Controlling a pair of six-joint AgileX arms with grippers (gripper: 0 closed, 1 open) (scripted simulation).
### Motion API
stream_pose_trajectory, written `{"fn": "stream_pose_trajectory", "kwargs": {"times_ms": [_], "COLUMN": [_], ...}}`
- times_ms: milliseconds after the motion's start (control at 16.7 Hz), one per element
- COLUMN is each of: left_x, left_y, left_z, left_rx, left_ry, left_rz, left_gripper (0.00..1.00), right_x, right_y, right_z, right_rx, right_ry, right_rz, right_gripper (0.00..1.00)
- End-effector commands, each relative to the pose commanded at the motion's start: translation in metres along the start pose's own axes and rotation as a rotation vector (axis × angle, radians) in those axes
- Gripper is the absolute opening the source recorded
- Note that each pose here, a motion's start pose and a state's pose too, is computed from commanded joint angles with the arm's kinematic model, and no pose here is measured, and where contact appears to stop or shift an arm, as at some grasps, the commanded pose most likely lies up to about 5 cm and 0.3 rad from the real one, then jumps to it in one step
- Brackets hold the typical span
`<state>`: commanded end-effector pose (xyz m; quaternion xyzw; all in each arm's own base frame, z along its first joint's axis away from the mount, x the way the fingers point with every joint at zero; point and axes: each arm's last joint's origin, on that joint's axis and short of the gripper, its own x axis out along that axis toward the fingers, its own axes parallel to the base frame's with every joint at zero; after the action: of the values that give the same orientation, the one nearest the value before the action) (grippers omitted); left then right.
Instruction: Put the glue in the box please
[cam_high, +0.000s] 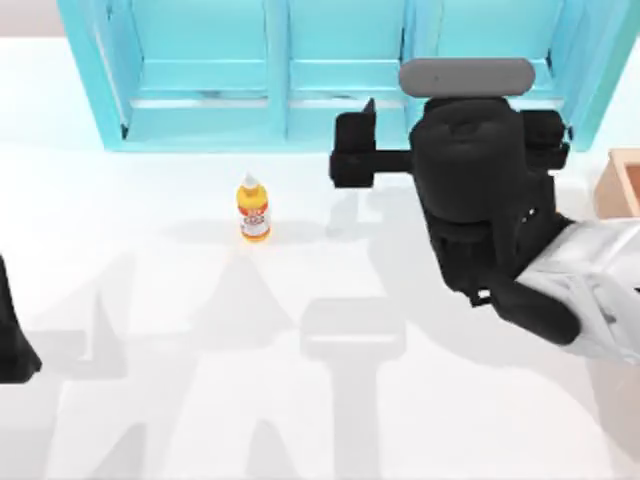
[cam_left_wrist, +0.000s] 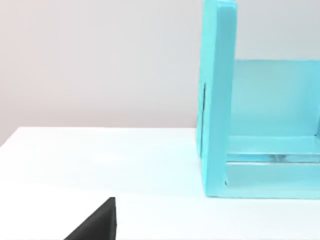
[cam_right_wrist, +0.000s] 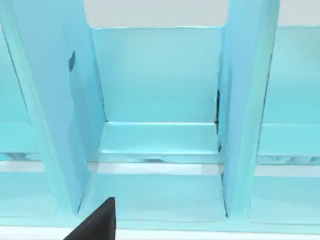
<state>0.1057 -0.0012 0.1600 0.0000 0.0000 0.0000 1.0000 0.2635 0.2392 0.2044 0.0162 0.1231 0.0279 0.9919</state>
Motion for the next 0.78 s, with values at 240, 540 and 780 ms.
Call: {"fn": "stream_pose_trajectory", "kwargs": {"times_ms": [240, 540, 780], "left_x": [0.000, 0.000, 0.000], "left_y": [0.000, 0.000, 0.000], "left_z": [0.000, 0.000, 0.000], "left_rx": [0.000, 0.000, 0.000], "left_ry": [0.000, 0.000, 0.000], "left_rz": [0.000, 0.000, 0.000], "left_gripper": [1.00, 1.00, 1.00], "right_x": [0.019, 0.012, 0.013], "right_y": [0.086, 0.151, 0.162], "right_z": [-0.080, -0.157, -0.174], "right_rx": [-0.067, -0.071, -0.041], "right_ry": [0.036, -0.011, -0.049], "right_rz": [0.000, -0.027, -0.073], "right_gripper": [1.00, 1.00, 1.00]}}
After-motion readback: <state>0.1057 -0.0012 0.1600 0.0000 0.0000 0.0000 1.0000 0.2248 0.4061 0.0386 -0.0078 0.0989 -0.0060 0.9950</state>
